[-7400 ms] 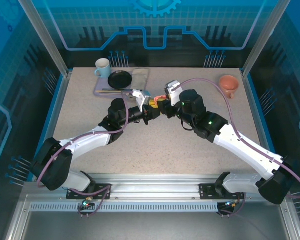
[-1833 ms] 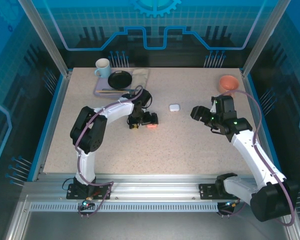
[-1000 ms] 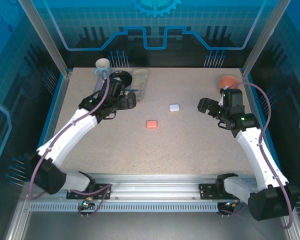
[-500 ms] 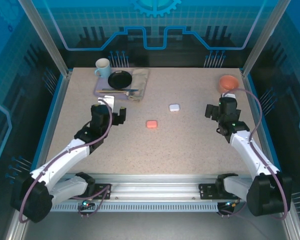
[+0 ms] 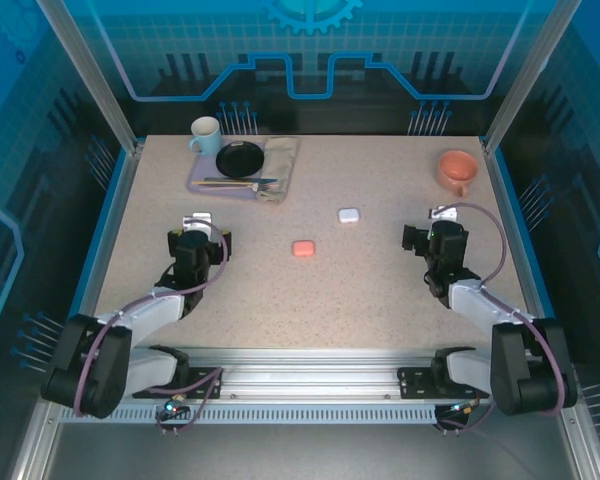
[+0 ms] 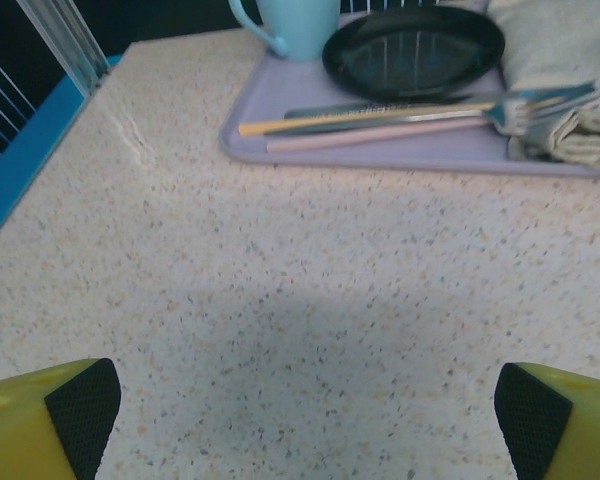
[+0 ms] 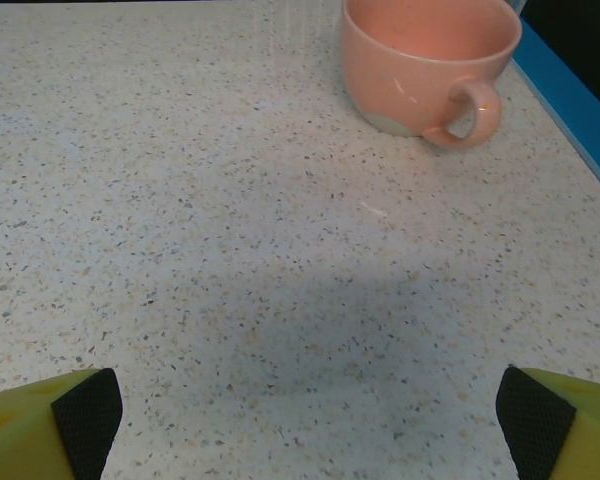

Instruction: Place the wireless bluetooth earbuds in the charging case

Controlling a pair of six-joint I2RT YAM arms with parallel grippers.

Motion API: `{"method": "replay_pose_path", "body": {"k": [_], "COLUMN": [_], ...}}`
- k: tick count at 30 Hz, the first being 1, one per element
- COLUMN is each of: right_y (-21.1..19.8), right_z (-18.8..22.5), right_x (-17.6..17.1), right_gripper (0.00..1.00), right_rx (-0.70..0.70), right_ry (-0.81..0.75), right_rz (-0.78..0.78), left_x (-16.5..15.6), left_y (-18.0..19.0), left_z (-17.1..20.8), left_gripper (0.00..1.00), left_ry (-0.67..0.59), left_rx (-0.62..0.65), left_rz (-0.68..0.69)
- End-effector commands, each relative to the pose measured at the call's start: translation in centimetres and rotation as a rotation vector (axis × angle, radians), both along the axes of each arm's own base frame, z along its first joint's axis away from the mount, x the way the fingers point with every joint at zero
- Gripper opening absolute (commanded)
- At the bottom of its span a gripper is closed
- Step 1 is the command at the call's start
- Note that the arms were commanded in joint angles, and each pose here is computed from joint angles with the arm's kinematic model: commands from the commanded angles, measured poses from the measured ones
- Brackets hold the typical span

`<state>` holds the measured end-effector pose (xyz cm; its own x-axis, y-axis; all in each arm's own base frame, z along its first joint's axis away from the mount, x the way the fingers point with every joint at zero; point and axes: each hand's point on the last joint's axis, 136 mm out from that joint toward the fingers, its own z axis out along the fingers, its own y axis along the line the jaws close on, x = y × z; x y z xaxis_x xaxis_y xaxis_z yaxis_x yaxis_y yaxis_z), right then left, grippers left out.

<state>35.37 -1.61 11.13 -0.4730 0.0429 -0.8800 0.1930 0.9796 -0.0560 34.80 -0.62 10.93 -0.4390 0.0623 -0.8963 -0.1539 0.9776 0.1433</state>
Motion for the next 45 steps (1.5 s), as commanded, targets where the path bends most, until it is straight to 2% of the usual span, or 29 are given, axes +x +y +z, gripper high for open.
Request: {"method": "replay_pose_path", "body": {"k": [1, 8, 14, 15, 19, 45], "right_y": [0.6, 2.0, 3.8, 4.1, 3.6, 4.7], "right_z": [1.2, 1.4, -1.1, -1.7, -1.6, -1.8], "right_x": [1.1, 2.1, 3.8, 4.0, 4.3, 4.3], "right_gripper": [1.00, 1.00, 1.00, 1.00, 1.00, 1.00], "right_rx": [-0.006, -0.035, -0.074, -0.060, -0.013, 0.013], "right_ry": [-0.123, -0.175, -0.164, -0.103, -0.105, -0.086], "right_rz": [0.046, 0.134, 0.229, 0.242, 0.254, 0.341], "left_x": [1.3, 3.4, 4.5, 4.6, 4.8, 4.9], "left_y": [-0.2, -1.2, -1.4, -1.0, -0.3, -0.1], "left_z": [1.5, 0.5, -1.5, -1.9, -2.0, -2.0], "left_gripper": [0.99, 0.99, 0.99, 0.99, 0.99, 0.99], "left_ry": [-0.112, -0.105, -0.064, -0.067, -0.050, -0.050], "left_rx": [-0.062, -0.135, -0.200, -0.208, -0.263, -0.256], "left_rz": [-0.045, -0.150, -0.211, -0.194, -0.187, -0.172]}}
